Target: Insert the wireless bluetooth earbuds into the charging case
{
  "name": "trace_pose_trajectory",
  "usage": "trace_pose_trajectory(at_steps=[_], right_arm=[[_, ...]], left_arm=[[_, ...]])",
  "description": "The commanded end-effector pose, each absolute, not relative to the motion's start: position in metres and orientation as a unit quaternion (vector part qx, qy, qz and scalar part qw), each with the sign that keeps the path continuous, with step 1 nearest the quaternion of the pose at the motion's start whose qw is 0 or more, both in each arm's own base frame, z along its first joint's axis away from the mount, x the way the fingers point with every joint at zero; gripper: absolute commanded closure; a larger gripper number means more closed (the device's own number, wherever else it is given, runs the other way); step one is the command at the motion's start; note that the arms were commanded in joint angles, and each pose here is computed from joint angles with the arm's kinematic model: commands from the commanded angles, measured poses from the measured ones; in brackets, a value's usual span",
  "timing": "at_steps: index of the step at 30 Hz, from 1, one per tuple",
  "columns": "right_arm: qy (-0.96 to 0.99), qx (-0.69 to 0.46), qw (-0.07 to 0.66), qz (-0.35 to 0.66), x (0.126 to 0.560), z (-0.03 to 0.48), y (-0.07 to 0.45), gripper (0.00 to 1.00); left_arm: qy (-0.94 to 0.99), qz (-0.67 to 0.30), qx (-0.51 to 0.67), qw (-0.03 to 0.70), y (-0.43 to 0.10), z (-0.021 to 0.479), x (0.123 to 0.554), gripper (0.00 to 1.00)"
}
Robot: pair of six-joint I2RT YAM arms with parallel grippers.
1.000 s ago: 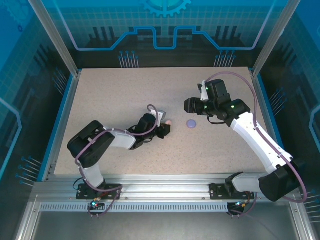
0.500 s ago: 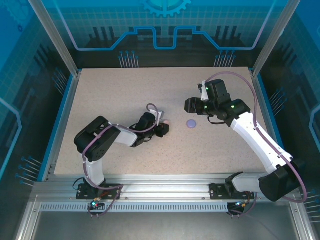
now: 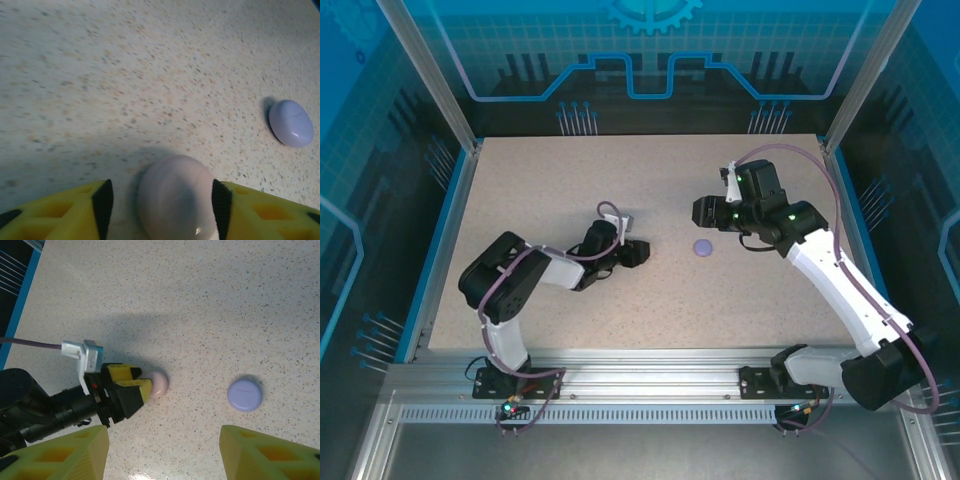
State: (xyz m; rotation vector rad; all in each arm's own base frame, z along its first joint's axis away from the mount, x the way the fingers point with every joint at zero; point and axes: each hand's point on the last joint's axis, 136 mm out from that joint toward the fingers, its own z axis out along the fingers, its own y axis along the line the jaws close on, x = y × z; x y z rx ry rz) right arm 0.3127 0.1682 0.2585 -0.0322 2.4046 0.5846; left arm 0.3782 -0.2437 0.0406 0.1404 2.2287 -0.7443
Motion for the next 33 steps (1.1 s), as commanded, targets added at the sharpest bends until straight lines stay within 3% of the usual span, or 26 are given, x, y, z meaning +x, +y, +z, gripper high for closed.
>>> trace_pose_trajectory(at_steps=[1, 6, 7, 9, 10, 20, 25, 33], right_arm=[[0.909, -0.009, 0.354, 0.220, 0.311, 0.280, 0.157, 0.38], [0.908, 0.006, 0.361, 0.213, 0.310, 0.282, 0.142, 0.31], [0.907, 0.011, 0.363, 0.210, 0.310, 0.282, 0.138, 0.27], [0.907, 0.021, 0.371, 0.200, 0.311, 0.283, 0.127, 0.14], [0.905, 0.025, 0.377, 0.193, 0.311, 0.284, 0.121, 0.01], [0.880, 0.101, 0.463, 0.024, 0.333, 0.273, 0.033, 0.00], [0.833, 0.130, 0.534, -0.062, 0.346, 0.259, -0.004, 0.00], [0.847, 0.092, 0.510, -0.120, 0.356, 0.195, -0.024, 0.00]], left_arm=[[0.863, -0.286, 0.053, 0.412, -0.225, 0.066, 0.384, 0.34], [0.857, -0.256, 0.055, 0.444, -0.197, 0.101, 0.390, 0.02], [0.855, -0.249, 0.056, 0.452, -0.192, 0.110, 0.390, 0.01], [0.849, -0.235, 0.059, 0.469, -0.182, 0.127, 0.389, 0.01], [0.844, -0.226, 0.062, 0.482, -0.177, 0.138, 0.388, 0.01], [0.784, -0.080, 0.063, 0.612, -0.098, 0.208, 0.353, 0.01], [0.763, -0.017, 0.038, 0.645, -0.057, 0.199, 0.345, 0.01], [0.767, 0.003, -0.008, 0.642, -0.022, 0.148, 0.353, 0.01]])
